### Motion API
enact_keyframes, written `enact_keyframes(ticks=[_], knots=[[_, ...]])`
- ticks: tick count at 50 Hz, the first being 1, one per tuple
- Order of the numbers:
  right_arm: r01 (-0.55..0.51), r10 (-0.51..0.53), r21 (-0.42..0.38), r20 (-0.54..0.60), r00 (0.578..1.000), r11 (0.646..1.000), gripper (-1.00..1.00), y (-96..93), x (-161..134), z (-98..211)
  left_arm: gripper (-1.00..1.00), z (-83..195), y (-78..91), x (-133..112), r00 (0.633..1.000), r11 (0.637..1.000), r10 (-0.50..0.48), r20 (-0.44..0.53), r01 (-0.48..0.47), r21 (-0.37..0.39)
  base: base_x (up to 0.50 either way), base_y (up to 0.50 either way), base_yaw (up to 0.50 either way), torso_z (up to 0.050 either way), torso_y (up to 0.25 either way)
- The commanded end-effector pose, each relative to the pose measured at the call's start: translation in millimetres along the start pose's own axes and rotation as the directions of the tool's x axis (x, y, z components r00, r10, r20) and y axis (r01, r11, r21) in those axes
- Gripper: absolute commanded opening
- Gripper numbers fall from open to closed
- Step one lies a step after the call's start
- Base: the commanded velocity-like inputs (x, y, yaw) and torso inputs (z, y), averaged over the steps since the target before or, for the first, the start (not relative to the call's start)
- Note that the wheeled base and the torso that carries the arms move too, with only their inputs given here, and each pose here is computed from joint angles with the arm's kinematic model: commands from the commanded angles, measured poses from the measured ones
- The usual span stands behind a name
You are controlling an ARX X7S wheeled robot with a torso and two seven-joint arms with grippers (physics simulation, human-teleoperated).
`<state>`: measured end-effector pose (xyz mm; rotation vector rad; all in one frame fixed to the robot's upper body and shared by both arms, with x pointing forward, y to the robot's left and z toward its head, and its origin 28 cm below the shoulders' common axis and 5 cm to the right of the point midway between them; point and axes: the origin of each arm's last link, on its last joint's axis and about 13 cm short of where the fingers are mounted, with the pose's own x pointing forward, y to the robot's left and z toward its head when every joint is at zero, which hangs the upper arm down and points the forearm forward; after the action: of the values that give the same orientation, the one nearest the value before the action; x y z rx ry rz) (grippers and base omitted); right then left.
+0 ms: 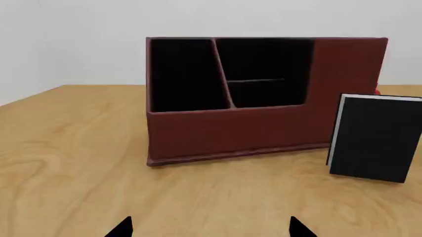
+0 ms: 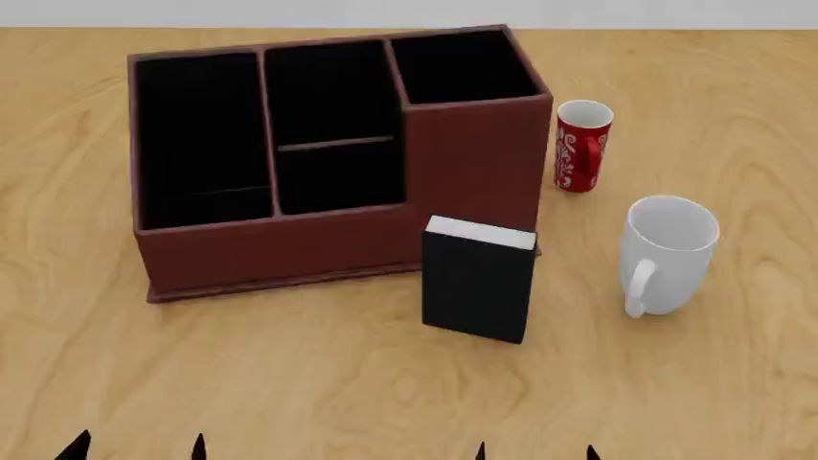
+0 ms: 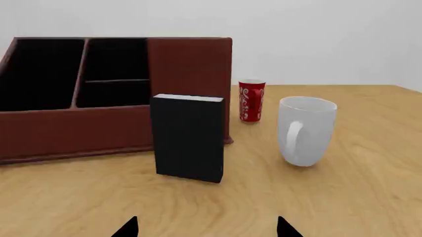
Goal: Pick up the book and place it in the right compartment of the caddy.
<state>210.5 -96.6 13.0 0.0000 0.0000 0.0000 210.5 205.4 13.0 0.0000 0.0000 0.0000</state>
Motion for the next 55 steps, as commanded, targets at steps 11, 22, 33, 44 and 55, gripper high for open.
enact_keyframes(ticks=[11,22,33,44,55], knots=[[0.036,-0.037,-0.087,-0.006,0.999,0.996,1.00,4.3,5.2,1.9,1.00,2.7,0.2,-5.2,0.993,0.997,-0.077,0.091,0.079,-0.018,0.00,0.00,0.00,0.027,0.000],[0.053,-0.001,-0.168,0.293,0.956,0.984,1.00,-0.9,13.2,137.2,1.00,112.0,6.0,12.6,0.952,0.994,-0.049,0.303,0.076,-0.076,0.00,0.00,0.00,0.050,0.000],[0.047,0.009,-0.154,0.341,0.940,0.987,1.00,-7.9,5.4,157.4,1.00,135.2,8.3,19.9,0.925,0.997,-0.054,0.377,0.072,-0.032,0.00,0.00,0.00,0.050,0.000],[0.012,0.061,-0.205,0.348,0.935,0.979,1.00,-6.5,-3.5,150.8,1.00,133.2,6.9,15.9,0.921,0.996,-0.071,0.383,0.088,-0.028,0.27,-0.11,0.00,0.050,0.000],[0.026,0.050,-0.215,0.343,0.938,0.976,1.00,-4.6,-3.3,149.6,1.00,135.6,9.5,18.8,0.930,0.998,-0.038,0.367,0.057,-0.041,0.49,-0.08,0.00,0.004,0.000]])
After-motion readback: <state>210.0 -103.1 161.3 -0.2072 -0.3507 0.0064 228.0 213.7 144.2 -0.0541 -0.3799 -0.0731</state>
